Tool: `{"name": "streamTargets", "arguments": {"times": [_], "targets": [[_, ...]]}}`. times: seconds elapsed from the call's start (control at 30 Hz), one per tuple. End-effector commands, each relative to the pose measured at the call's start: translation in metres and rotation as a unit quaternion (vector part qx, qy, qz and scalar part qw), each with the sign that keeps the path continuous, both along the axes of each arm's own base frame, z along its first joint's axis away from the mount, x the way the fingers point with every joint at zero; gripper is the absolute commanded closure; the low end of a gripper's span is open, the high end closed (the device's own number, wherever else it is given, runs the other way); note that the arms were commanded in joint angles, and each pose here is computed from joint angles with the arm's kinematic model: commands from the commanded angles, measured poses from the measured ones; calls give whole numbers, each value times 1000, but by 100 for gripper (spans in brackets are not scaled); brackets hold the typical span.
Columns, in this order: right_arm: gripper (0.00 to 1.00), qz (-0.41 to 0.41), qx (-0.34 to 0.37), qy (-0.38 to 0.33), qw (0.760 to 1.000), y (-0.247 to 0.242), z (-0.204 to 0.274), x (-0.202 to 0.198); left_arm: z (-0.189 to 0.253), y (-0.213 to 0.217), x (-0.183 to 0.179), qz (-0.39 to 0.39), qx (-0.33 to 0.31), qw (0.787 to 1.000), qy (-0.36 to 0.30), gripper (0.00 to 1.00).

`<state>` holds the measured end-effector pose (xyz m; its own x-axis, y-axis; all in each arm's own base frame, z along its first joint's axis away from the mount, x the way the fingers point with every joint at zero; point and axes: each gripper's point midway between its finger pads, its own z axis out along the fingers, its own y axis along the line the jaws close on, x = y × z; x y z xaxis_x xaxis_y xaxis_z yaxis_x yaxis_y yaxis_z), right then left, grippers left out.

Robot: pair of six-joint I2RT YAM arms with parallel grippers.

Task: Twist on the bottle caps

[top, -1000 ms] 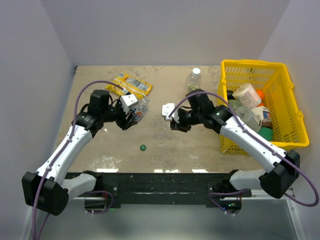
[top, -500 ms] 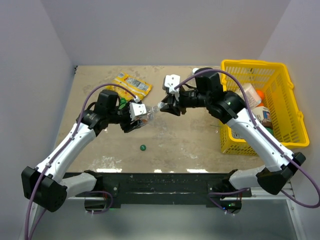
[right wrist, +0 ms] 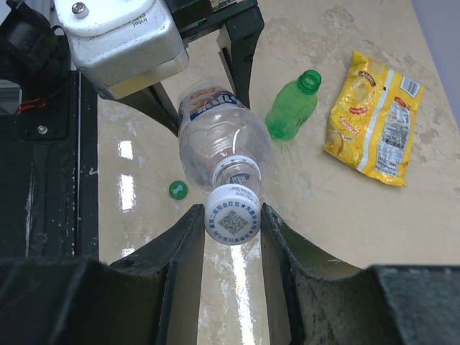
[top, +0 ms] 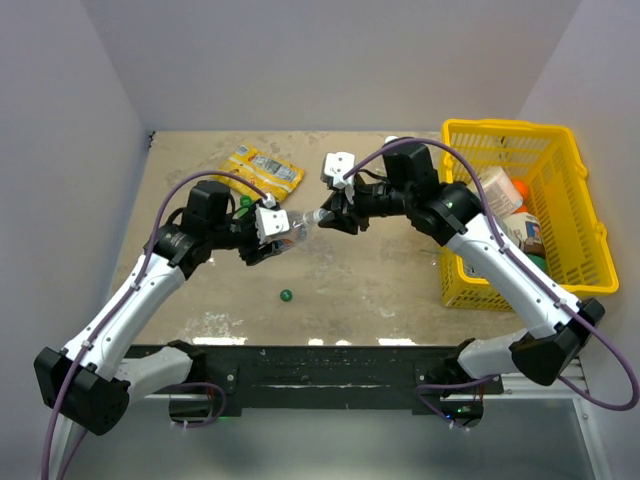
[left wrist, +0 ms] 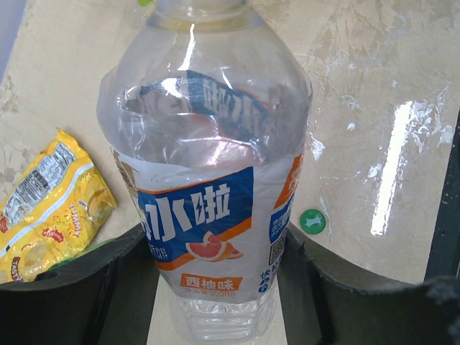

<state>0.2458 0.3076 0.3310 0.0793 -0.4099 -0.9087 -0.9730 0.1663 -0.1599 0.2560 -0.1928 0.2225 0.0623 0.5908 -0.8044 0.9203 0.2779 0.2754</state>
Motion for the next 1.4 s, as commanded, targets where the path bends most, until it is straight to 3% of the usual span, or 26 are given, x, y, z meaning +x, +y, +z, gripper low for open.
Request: {"name": "streamTargets", "arguments": {"times": [0.0, 0.5, 0.77, 1.37], "targets": [[71, 6, 23, 2, 1000, 7, 11, 0, 29, -10, 2, -29, -27, 998, -46, 100], [71, 11, 22, 18, 1000, 15, 2, 5, 39, -15, -1, -44, -42, 996, -66, 100], [71, 20, 19, 53, 998, 16, -10, -3, 47, -12, -1, -37, -59, 990, -121, 100], [73, 9, -14, 35, 999, 18, -31, -4, 73, -26, 14, -37, -99, 984, -145, 100]]}}
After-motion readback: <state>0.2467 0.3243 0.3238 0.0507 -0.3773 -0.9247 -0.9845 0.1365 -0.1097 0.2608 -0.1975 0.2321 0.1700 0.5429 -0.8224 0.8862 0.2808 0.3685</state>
